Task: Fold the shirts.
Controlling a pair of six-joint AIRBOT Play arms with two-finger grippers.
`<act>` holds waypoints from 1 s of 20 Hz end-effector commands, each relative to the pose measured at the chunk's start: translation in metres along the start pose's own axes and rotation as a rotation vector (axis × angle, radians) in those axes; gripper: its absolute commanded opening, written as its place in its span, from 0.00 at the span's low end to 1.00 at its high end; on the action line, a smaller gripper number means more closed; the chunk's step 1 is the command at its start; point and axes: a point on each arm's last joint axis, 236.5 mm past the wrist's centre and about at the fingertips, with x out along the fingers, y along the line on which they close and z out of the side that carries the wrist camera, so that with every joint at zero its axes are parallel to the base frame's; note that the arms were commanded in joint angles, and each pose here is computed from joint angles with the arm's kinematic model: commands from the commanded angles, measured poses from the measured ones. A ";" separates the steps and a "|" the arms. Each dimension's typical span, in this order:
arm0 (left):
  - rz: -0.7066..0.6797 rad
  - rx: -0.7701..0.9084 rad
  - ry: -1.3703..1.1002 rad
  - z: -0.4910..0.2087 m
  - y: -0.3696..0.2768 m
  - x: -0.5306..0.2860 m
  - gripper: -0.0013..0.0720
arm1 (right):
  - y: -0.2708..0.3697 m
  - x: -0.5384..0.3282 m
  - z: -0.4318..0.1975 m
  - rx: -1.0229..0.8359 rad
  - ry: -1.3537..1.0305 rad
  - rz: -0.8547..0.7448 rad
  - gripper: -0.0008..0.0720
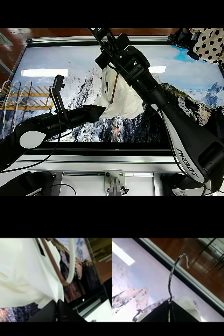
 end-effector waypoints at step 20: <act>0.027 -0.089 -0.354 0.118 0.028 -0.037 0.10 | -0.014 -0.007 0.014 -0.046 -0.040 -0.048 0.11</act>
